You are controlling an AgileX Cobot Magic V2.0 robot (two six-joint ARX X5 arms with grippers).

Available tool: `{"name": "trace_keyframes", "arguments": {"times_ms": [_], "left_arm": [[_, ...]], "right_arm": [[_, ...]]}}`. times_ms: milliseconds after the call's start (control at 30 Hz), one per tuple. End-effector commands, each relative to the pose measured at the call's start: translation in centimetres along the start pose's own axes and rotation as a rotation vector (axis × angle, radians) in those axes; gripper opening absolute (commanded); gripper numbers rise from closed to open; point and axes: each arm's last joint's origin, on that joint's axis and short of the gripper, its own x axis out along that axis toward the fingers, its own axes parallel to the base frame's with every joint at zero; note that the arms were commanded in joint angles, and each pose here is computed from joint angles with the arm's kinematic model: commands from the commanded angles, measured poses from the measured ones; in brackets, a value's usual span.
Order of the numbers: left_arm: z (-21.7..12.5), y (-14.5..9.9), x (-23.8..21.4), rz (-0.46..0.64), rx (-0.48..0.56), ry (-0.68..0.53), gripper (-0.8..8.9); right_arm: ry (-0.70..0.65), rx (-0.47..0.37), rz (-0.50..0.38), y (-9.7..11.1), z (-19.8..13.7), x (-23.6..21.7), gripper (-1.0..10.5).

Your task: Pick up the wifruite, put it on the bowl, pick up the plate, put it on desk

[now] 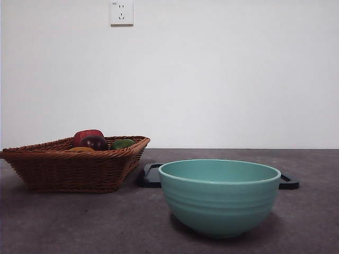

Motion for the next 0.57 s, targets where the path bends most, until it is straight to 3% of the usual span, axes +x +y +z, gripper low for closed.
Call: {"name": "trace_keyframes", "arguments": {"times_ms": [33,200,300,567], "left_arm": [[0.6,0.3,0.9,0.012,-0.031,0.046,6.43],[0.9,1.6,3.5,0.047,-0.121,0.159,6.39],[1.2,2.5,5.3,0.093,-0.190,0.232,5.83],[1.8,5.0,10.1,0.199,-0.273,0.437,5.84]], "right_arm": [[-0.020,-0.011,0.008,0.2,0.4,-0.3,6.6],[-0.020,-0.011,0.008,0.2,0.4,-0.3,6.6],[-0.020,-0.011,0.008,0.2,0.4,-0.3,6.6],[-0.020,-0.011,0.008,0.2,0.4,-0.3,6.6]]}}
